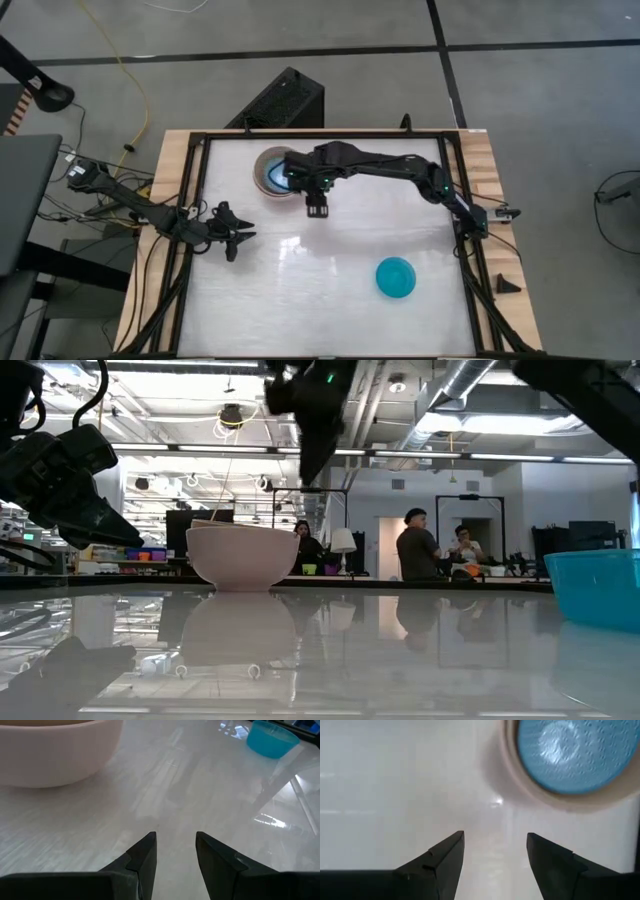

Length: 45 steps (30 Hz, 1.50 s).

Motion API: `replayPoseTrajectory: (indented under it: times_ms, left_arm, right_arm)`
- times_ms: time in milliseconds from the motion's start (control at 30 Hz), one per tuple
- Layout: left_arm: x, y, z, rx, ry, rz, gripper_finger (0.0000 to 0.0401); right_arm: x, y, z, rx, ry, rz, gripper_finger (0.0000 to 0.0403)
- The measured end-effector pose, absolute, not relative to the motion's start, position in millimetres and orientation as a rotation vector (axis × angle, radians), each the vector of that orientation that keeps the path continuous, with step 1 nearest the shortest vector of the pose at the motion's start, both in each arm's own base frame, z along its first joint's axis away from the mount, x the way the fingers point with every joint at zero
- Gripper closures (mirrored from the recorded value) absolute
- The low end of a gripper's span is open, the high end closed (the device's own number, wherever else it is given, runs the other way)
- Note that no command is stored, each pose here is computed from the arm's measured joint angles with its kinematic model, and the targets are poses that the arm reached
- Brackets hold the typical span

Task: Nest bowls inside each other
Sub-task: Stack the blue bowl on top of the orange bowl

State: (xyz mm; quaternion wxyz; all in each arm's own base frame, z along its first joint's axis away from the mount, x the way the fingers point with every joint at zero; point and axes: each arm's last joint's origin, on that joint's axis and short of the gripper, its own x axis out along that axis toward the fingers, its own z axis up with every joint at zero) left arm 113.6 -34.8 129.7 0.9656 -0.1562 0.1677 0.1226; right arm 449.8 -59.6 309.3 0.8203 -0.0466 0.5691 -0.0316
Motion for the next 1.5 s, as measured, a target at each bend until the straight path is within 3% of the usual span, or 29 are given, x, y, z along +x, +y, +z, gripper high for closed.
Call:
replayPoseTrajectory:
  times_ms: [233,400,633,900,1100,1500]
  left_arm:
    - [113.7,-34.8,129.7,-0.316,0.339,0.248,0.0276]
    - [113.6,-34.8,129.7,-0.316,0.34,0.248,0.0276]
    - [113.7,-34.8,129.7,-0.316,0.339,0.248,0.0276]
    - [113.7,-34.8,129.7,-0.316,0.339,0.248,0.0276]
    - [113.6,-34.8,129.7,-0.316,0.339,0.248,0.0276]
    - [113.7,-34.8,129.7,-0.316,0.339,0.248,0.0276]
  right_arm:
    - [406.8,-25.1,351.9,0.014,1.29,-0.098,0.0154]
    - [377.1,26.1,363.5,0.042,1.31,-0.079,0.0154]
    - [328.9,117.0,328.3,0.062,1.257,-0.149,0.0154]
    - [269.9,183.1,274.6,0.293,1.368,-0.368,0.0154]
    - [249.2,210.8,266.5,0.357,1.388,-0.398,0.0154]
    - [243.6,223.7,262.5,0.38,1.169,-0.493,0.0154]
